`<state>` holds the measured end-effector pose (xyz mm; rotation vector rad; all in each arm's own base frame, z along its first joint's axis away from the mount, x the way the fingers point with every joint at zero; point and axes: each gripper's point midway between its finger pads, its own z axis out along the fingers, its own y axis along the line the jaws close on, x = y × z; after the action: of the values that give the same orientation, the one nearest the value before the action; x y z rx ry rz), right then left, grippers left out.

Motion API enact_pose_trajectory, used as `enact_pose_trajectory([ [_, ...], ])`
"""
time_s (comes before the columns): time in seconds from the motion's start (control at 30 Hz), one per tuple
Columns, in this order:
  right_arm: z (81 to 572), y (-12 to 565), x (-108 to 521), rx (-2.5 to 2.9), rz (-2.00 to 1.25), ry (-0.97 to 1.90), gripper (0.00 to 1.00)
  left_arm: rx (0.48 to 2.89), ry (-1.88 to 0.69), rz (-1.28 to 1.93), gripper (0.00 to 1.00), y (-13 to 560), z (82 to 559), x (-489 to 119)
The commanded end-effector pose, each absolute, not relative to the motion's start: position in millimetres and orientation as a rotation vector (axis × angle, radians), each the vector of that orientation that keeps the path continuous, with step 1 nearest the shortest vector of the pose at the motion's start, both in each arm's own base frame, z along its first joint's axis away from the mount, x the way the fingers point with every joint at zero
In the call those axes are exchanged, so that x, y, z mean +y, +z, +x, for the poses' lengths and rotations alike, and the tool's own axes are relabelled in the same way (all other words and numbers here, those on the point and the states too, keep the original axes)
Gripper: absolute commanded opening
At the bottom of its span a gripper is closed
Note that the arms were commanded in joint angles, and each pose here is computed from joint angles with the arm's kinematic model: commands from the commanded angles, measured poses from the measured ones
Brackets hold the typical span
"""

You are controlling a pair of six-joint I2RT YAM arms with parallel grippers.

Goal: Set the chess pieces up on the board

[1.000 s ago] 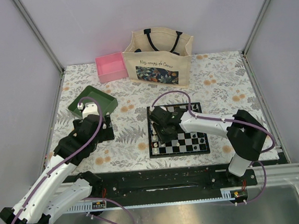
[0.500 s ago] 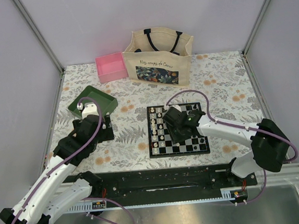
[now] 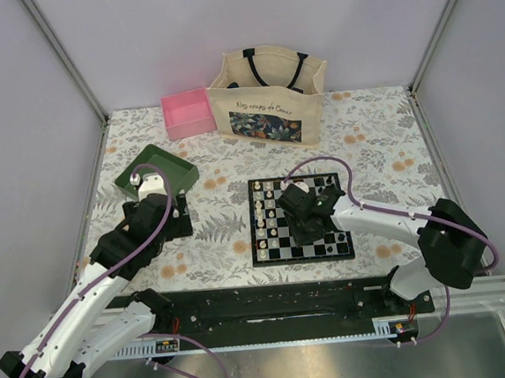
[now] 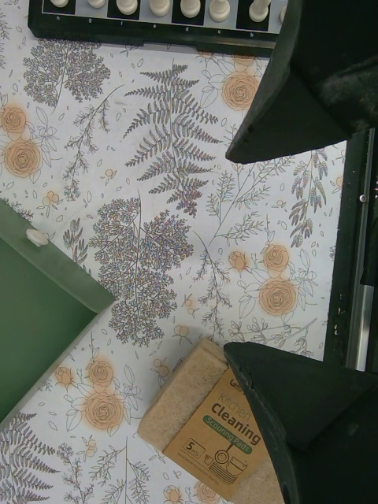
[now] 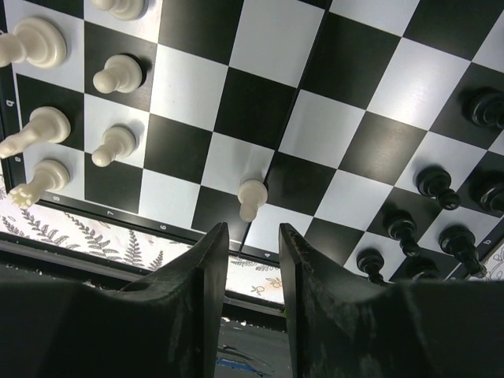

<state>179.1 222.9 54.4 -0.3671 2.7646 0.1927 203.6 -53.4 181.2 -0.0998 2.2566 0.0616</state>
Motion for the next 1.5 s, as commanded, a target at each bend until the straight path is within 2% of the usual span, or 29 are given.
enact_pose_trajectory([
  [0.0,191,57,230,2.74,-0.34,0.212,0.39,2.206,0.027,-0.135,0.99,195,210,-55],
  [0.47,196,54,235,2.736,-0.35,0.223,0.36,2.206,0.028,-0.133,0.99,195,210,-55],
  [0.8,194,55,239,2.742,-0.36,0.251,0.21,2.208,0.03,-0.136,0.99,195,210,-55],
  [0.93,189,62,253,2.741,-0.366,0.345,0.18,2.21,0.027,-0.131,0.99,194,210,-56],
  [1.47,168,65,306,2.736,-0.496,0.441,0.17,2.209,0.029,-0.131,0.99,195,209,-56],
])
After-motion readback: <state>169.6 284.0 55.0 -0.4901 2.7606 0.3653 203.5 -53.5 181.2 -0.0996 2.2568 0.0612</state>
